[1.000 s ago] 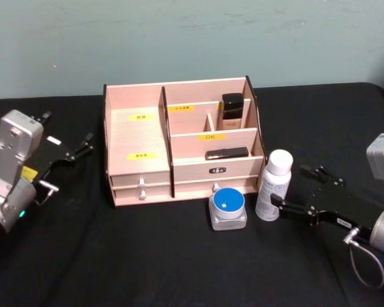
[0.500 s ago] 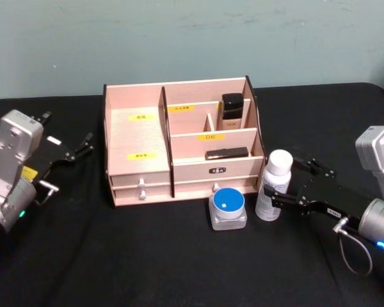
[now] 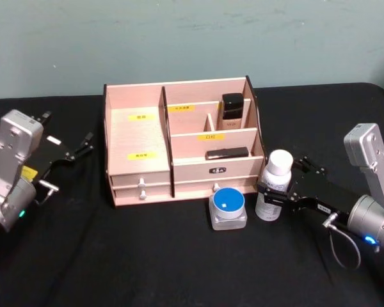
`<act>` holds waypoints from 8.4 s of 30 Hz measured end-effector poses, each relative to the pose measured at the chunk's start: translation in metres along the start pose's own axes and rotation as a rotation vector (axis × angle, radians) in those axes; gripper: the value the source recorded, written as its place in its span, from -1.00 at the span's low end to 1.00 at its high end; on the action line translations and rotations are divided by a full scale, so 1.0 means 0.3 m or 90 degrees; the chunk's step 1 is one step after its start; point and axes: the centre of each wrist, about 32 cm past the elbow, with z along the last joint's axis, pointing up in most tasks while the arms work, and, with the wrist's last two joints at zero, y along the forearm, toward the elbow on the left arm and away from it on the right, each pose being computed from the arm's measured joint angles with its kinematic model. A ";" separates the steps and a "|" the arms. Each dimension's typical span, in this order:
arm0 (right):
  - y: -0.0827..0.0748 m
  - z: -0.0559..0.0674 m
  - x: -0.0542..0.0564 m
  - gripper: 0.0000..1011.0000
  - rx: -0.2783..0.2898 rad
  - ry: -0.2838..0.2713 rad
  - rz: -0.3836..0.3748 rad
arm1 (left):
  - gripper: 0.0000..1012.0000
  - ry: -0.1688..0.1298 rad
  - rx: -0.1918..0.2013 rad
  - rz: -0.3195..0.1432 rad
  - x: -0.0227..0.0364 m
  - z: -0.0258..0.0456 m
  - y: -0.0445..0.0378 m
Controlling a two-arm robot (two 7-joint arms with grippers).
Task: Pick up the facial cleanser and watermelon frost from the table and place them into the tiered storage box.
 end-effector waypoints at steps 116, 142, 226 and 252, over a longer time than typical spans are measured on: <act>0.468 0.345 0.072 0.20 0.140 -0.059 0.098 | 1.00 0.000 0.000 0.000 0.000 0.000 0.000; 0.533 0.336 0.088 0.20 0.129 -0.079 0.101 | 1.00 0.000 0.000 0.000 0.000 0.000 0.000; 0.507 0.371 0.065 0.98 0.075 -0.100 0.099 | 1.00 0.000 0.000 0.000 0.000 0.000 0.000; 0.173 0.446 -0.068 0.98 -0.020 -0.094 0.120 | 0.99 0.000 0.000 0.000 0.000 0.000 0.000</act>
